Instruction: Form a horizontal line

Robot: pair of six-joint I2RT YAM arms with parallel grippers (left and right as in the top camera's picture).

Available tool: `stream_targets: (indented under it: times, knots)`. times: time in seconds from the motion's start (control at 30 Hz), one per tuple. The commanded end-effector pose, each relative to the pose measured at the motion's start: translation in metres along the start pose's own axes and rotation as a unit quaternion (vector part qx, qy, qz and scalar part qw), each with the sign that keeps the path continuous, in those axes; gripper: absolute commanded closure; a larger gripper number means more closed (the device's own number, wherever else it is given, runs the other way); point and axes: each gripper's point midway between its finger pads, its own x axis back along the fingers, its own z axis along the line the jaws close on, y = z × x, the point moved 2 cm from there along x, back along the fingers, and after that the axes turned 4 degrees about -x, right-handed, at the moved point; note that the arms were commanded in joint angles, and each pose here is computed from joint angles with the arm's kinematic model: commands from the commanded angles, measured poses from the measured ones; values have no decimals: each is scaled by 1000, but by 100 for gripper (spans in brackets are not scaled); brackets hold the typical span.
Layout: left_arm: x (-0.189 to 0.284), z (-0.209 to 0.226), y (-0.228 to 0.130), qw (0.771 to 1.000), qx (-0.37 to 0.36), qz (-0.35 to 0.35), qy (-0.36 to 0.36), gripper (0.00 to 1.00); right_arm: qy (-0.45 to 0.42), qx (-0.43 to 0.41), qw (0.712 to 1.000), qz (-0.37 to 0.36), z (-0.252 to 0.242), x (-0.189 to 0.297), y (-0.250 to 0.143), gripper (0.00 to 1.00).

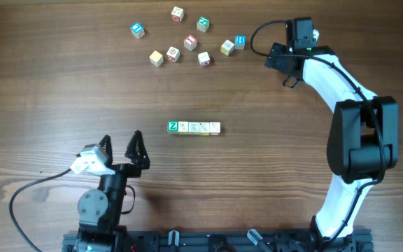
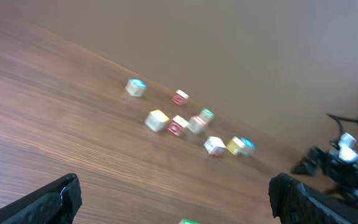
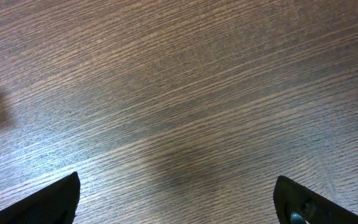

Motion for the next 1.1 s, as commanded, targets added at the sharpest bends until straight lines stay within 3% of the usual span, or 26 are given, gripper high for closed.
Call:
stream_targets:
  times: [0.0,0.63,0.8,1.07]
  knots:
    - [1,17,9,999,1,-22,38,0,-4,1,1000,-11,0,4,6,0]
    - [1,20,10,999,1,-24,44,0,-4,1,1000,-11,0,4,6,0]
    - [1,20,10,993,-104,-18,48,0,-4,1,1000,-11,0,4,6,0]
    - [1,20,10,993,-104,-18,48,0,-4,1,1000,-11,0,4,6,1]
